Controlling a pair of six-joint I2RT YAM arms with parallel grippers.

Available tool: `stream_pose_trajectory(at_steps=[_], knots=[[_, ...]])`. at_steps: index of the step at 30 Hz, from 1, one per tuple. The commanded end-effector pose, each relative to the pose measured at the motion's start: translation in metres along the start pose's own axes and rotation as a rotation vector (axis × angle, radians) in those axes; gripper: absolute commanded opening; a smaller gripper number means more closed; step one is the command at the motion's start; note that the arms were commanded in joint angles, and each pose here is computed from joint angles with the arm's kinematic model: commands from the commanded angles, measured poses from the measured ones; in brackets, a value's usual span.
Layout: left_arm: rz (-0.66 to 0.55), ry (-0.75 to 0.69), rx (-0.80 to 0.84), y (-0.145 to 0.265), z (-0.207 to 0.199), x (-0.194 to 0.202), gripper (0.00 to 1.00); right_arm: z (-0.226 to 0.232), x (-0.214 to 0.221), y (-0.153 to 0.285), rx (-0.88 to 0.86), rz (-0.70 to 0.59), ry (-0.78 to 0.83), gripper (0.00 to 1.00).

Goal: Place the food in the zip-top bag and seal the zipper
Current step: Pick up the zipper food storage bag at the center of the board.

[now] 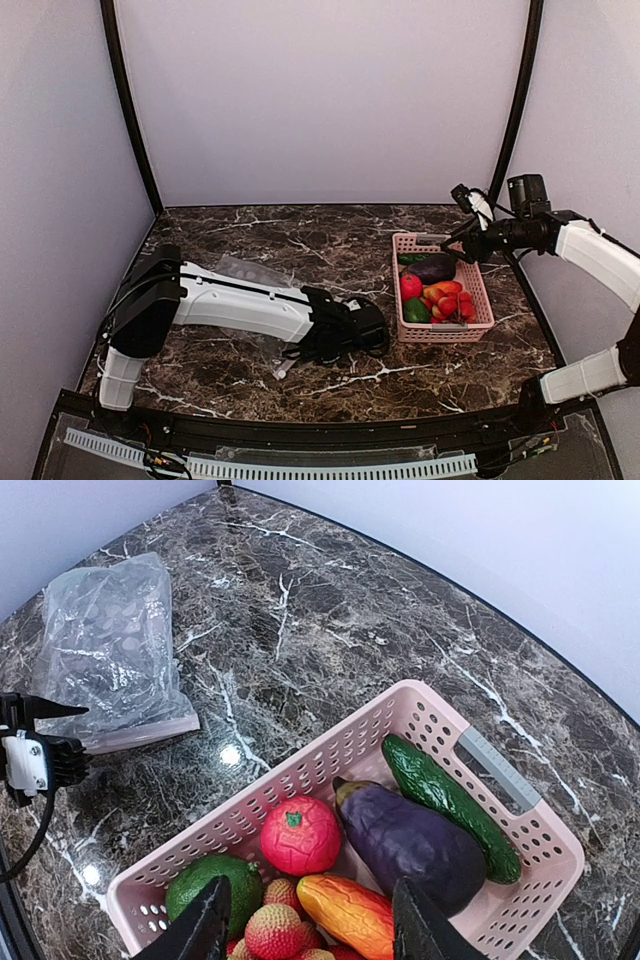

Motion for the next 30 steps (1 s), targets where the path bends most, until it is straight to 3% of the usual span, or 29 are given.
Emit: stream_pose_trajectory(at_steps=[1,23,30], knots=[[0.020,-0.009,-0.042,-0.002,0.002,0.001,0.51,-0.003,0.001,-0.003,0.010,-0.046,-0.013,0.52],[-0.001,-0.036,-0.036,-0.010,-0.015,-0.014,0.53,-0.001,0.015,-0.013,-0.052,-0.026,-0.031,0.52],[0.054,-0.072,-0.062,-0.026,-0.019,-0.007,0.54,-0.001,0.016,-0.014,-0.059,-0.020,-0.036,0.52]])
Point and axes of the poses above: each gripper's point midway between its finger pads, its own y axis back along the fingers, its own z axis along the line the jaws close on, x = y × z, the point moved 8 cm from there along y, back along the fingers
